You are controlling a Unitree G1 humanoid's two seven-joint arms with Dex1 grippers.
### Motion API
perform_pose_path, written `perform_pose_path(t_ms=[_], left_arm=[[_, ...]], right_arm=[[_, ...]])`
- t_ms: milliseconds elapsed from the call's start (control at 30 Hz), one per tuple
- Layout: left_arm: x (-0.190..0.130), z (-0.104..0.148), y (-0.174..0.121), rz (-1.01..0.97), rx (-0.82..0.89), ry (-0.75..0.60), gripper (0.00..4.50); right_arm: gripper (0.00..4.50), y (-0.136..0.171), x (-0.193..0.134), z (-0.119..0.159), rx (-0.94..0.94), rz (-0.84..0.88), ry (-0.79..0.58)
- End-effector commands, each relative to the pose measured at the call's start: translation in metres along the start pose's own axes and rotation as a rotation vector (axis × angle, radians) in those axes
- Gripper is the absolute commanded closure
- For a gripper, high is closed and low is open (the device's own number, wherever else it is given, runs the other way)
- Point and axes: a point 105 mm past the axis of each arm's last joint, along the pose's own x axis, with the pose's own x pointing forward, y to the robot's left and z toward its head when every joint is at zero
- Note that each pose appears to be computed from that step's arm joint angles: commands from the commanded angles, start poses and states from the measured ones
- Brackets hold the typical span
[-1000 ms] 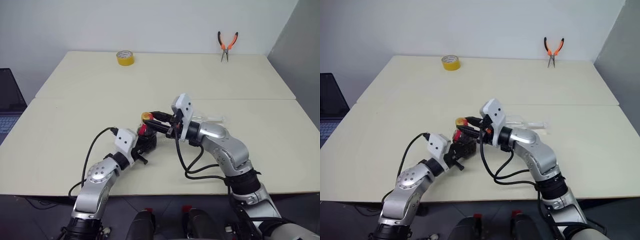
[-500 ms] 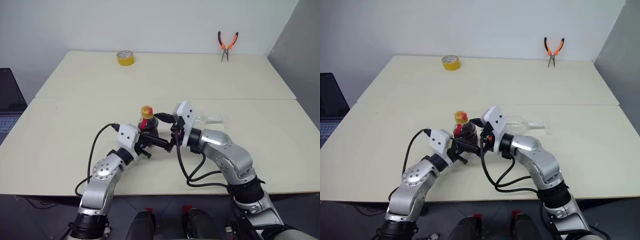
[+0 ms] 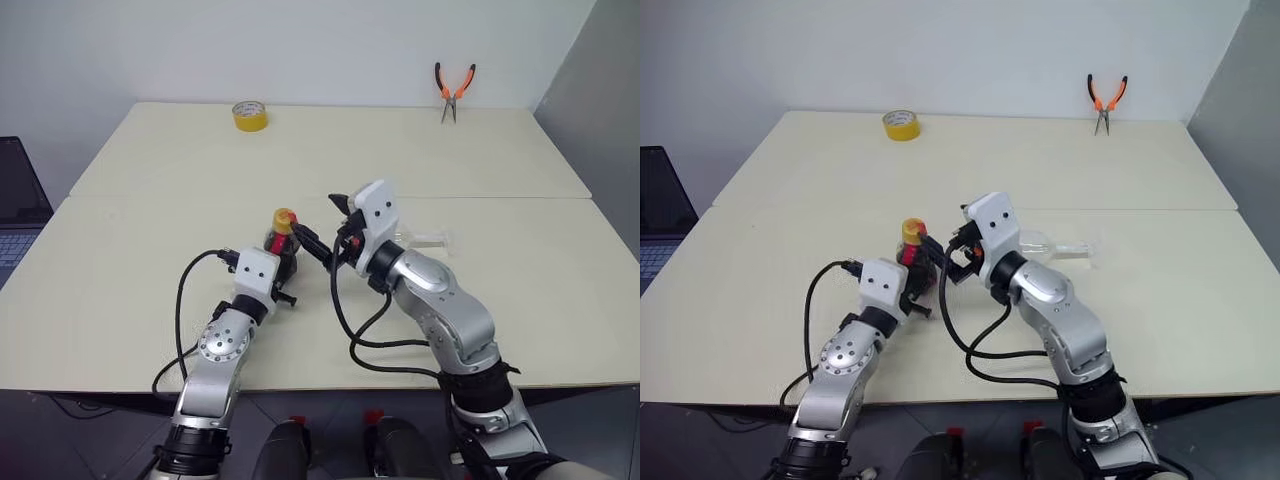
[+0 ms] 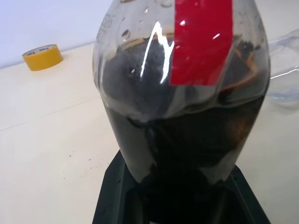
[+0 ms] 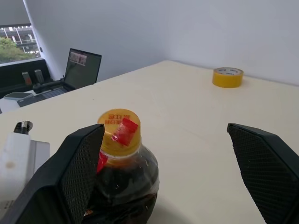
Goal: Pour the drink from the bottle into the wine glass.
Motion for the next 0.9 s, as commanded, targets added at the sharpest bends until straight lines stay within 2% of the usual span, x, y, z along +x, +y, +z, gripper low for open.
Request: perform_pose_path(t_ms=[33,133,467,900], left_arm=[[0.005,0.018,0.000,0.013,0.013,-0.077,3.76],[0.006,0.017,0.002,0.019,0.011,-0.072,3.76],[0.007,0.017,0.001,0.016,0.014,-0.078,3.76],[0.006,0.016,0.002,0.020,0.014,-0.074,3.76]], right_arm=[[0.00,0.017,0.003,0.013,-0.049,0.092,-0.040],[0.00,0.023,0.004,0.010,-0.066,0.120,-0.029],[0.00,0.001,0.019,0.006,-0.064,-0.020,-0.029],[0.00,-0.012,0.017,0.007,-0.021,-0.081,-0.051]])
